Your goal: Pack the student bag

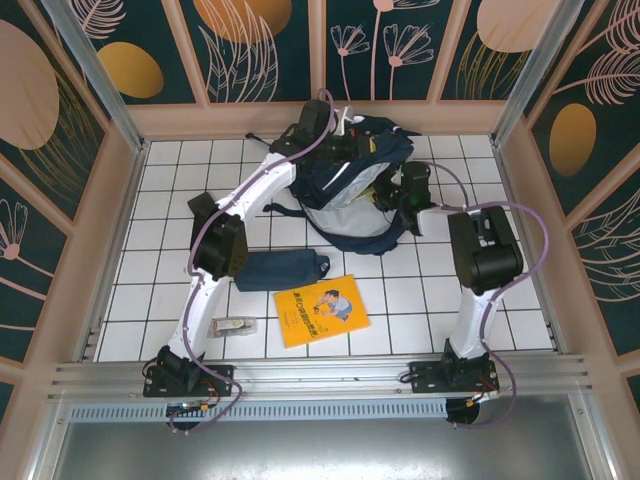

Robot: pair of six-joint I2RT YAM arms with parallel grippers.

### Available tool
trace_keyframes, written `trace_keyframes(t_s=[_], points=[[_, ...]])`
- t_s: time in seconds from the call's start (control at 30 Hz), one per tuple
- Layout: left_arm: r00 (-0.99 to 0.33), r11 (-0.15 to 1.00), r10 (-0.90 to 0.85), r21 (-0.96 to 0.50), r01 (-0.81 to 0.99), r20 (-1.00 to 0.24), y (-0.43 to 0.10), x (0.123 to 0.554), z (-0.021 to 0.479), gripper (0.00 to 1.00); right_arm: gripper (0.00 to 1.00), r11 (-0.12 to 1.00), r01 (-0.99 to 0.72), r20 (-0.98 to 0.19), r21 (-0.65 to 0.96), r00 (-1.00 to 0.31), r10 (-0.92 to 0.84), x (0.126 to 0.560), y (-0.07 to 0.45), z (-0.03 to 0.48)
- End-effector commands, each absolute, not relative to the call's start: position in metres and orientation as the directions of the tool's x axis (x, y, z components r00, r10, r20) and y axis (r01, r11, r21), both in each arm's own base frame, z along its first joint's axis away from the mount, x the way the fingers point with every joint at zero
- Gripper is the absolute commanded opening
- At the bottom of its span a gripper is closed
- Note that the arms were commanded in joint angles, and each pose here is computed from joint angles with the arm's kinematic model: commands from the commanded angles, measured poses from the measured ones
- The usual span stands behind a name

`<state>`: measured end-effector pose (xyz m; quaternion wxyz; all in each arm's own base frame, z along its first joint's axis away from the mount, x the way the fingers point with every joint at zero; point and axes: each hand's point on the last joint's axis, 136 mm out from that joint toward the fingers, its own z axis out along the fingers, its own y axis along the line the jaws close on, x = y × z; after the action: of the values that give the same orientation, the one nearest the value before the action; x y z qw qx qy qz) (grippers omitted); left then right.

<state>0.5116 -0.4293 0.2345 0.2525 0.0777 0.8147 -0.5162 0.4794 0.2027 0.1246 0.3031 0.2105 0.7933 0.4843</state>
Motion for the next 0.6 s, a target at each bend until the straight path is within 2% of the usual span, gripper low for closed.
trace_keyframes(t_s=[0.0,0.13,0.23,0.4,0.5,0.57], points=[[-0.741,0.382,-0.263,-0.772,0.509,-0.618,-0.409,0.532,0.326,0.00,0.81,0.539,-0.014,-0.382,0.842,-0.721,0.579,0.452,0.186,0.158],[-0.722,0.393,-0.299,-0.770,0.503,-0.624,-0.396,0.548,0.332,0.00,0.88,0.682,-0.012,-0.452,0.731,-0.757,0.471,0.405,0.167,0.162],[-0.713,0.418,-0.305,-0.762,0.495,-0.631,-0.390,0.553,0.326,0.00,0.89,0.767,-0.006,-0.478,0.642,-0.785,0.394,0.372,0.151,0.160],[-0.742,0.418,-0.285,-0.775,0.474,-0.607,-0.390,0.548,0.308,0.02,0.86,0.803,-0.029,-0.457,0.595,-0.834,0.309,0.323,0.144,0.154],[-0.763,0.425,-0.272,-0.784,0.452,-0.587,-0.386,0.538,0.299,0.39,0.84,0.799,-0.041,-0.413,0.600,-0.871,0.266,0.298,0.152,0.144],[-0.771,0.441,-0.258,-0.781,0.442,-0.582,-0.379,0.525,0.294,0.50,0.83,0.796,-0.056,-0.379,0.603,-0.898,0.224,0.282,0.163,0.135]])
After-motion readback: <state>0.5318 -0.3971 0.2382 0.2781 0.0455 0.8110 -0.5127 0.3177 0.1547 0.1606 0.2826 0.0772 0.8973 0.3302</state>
